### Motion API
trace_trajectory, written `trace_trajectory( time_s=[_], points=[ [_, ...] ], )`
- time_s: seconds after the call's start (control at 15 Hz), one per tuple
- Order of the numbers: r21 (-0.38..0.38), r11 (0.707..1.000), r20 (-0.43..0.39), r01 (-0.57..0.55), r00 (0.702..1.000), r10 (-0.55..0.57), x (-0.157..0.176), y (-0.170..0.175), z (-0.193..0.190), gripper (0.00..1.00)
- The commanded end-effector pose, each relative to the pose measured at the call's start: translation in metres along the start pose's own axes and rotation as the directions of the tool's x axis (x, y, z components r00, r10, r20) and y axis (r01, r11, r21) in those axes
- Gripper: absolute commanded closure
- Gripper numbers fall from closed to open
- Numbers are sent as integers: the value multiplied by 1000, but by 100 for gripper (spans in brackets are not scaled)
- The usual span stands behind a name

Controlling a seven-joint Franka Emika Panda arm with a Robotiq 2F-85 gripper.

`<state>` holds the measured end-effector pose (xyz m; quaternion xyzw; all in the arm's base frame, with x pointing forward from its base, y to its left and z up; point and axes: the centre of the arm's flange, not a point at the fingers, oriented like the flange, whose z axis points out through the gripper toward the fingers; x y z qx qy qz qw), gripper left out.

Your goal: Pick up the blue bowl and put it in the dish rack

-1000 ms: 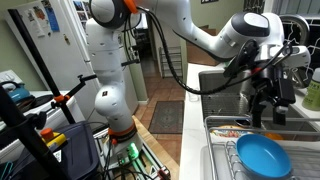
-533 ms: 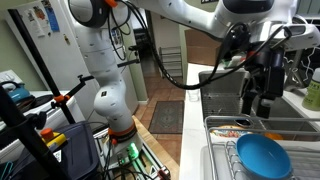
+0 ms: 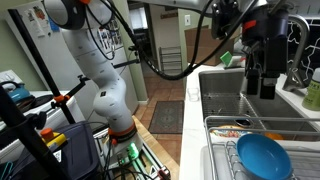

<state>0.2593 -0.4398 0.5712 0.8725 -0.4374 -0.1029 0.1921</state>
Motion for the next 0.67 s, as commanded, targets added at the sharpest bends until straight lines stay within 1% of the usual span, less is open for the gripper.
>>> trace_trajectory(
  time_s=[0.0,0.07,0.2,0.6],
  points=[
    [91,996,-66,-20,997,26,-14,18,-7,0],
    [33,999,-34,-17,999,18,-5,9,-9,0],
    [39,999,-45,-21,999,23,-7,13,-13,0],
    [33,999,-39,-14,999,15,-4,8,-11,0]
  ],
)
